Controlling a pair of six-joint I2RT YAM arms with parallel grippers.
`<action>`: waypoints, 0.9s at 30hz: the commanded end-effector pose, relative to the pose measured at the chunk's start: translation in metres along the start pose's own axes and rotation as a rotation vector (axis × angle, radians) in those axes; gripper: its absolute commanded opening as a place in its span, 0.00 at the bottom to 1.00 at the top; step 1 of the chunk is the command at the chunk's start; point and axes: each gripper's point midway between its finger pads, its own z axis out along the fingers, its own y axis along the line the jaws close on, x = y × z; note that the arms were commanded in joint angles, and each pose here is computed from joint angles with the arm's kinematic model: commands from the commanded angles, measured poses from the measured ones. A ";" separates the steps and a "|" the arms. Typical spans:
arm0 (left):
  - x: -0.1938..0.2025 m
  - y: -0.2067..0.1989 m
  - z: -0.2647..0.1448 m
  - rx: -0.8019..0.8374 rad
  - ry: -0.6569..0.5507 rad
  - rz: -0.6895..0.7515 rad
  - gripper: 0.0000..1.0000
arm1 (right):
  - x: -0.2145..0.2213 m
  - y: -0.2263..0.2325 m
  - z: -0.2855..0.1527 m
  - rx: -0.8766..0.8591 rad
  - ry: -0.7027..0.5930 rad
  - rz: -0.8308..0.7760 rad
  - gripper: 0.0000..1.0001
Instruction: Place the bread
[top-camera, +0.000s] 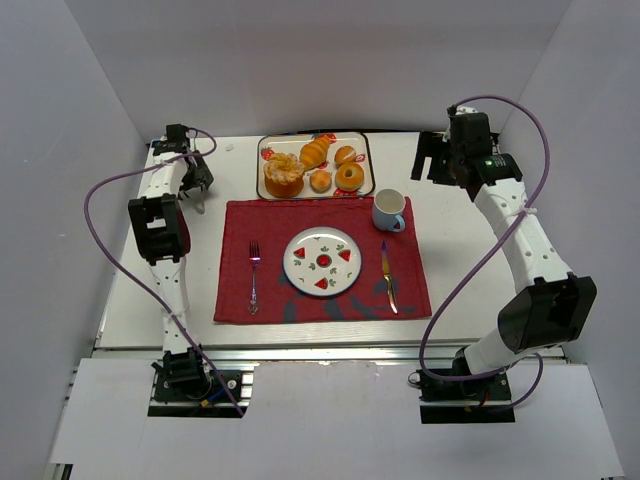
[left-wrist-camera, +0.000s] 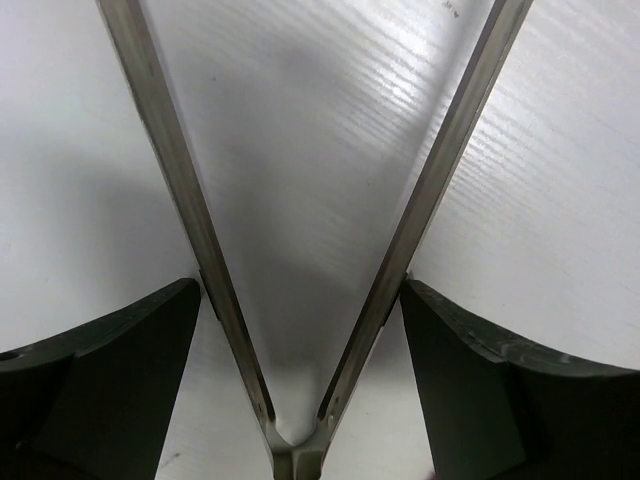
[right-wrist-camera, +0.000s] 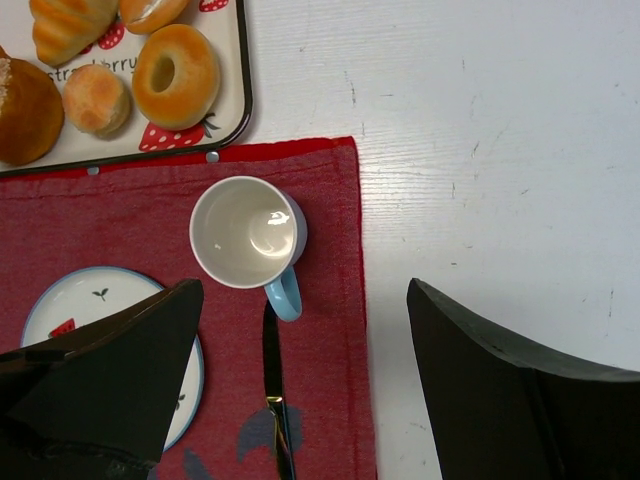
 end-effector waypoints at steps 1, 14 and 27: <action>0.004 0.011 0.032 -0.018 -0.001 0.032 0.92 | -0.015 0.000 -0.002 0.005 -0.069 0.014 0.89; -0.051 -0.009 -0.072 0.141 -0.133 -0.107 0.27 | -0.008 0.015 -0.021 -0.063 -0.066 0.034 0.89; -0.013 -0.080 -0.273 0.688 -0.005 -0.211 0.39 | 0.019 0.024 -0.067 -0.154 -0.102 0.078 0.89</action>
